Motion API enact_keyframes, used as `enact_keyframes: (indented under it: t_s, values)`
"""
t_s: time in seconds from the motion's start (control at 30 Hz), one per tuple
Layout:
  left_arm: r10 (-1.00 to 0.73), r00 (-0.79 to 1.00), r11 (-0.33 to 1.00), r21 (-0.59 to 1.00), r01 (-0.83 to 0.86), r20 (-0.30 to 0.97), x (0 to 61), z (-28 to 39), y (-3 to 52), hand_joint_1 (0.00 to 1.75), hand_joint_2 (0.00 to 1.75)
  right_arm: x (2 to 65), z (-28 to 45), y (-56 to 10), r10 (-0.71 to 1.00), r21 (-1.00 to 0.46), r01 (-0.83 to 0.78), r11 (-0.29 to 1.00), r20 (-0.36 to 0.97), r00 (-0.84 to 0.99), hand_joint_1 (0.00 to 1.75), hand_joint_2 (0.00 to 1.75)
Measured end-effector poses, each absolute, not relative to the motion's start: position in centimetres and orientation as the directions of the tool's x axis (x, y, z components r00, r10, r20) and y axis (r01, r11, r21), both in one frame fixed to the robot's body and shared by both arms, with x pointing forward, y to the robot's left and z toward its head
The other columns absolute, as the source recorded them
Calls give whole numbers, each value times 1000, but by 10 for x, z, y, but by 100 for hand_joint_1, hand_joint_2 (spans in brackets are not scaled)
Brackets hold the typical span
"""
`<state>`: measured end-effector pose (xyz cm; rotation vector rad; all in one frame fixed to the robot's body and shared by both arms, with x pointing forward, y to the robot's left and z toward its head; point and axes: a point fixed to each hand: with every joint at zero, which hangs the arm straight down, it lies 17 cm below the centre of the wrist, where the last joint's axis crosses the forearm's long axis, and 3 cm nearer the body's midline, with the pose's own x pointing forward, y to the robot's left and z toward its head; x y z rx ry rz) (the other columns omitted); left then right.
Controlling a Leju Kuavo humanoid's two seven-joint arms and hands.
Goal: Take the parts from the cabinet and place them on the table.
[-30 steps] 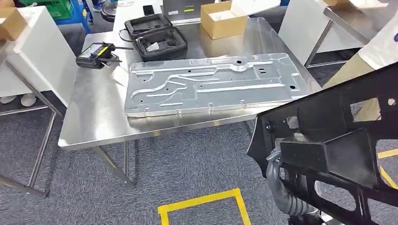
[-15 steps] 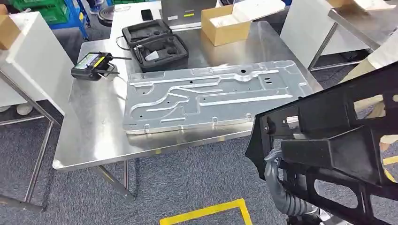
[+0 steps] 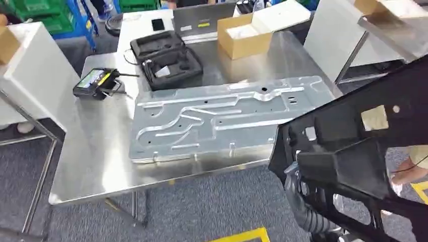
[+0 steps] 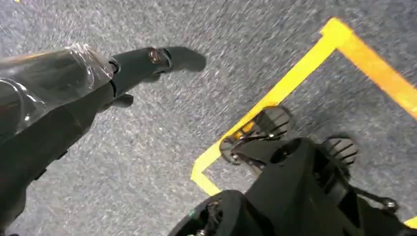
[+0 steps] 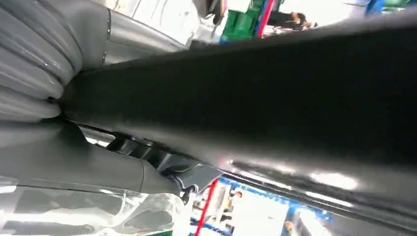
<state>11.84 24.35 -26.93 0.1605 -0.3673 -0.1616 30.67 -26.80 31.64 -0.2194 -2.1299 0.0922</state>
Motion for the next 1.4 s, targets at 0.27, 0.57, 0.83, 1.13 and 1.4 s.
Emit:
enact_keyframes:
  t_s: [0.27,0.57,0.83,1.13,1.4]
  values:
    - [-171,916,977,181,111,363,132,-267,243,0,175,318,302,-306,318,-253,207,945,860,-399,175,175]
    - [-171,918,980,162,119,358,125,-268,243,0,175,334,293,-358,470,-408,253,877,838,-278,175,175]
    - [-192,907,978,152,145,374,127,-267,238,0,175,366,286,-461,692,-635,369,678,722,-28,175,175]
    - [-211,901,974,159,161,380,130,-266,238,0,175,373,278,-530,750,-732,419,537,642,160,175,175]
    - [-268,888,962,159,224,375,143,-264,231,0,175,392,277,-583,824,-878,362,314,441,356,175,175]
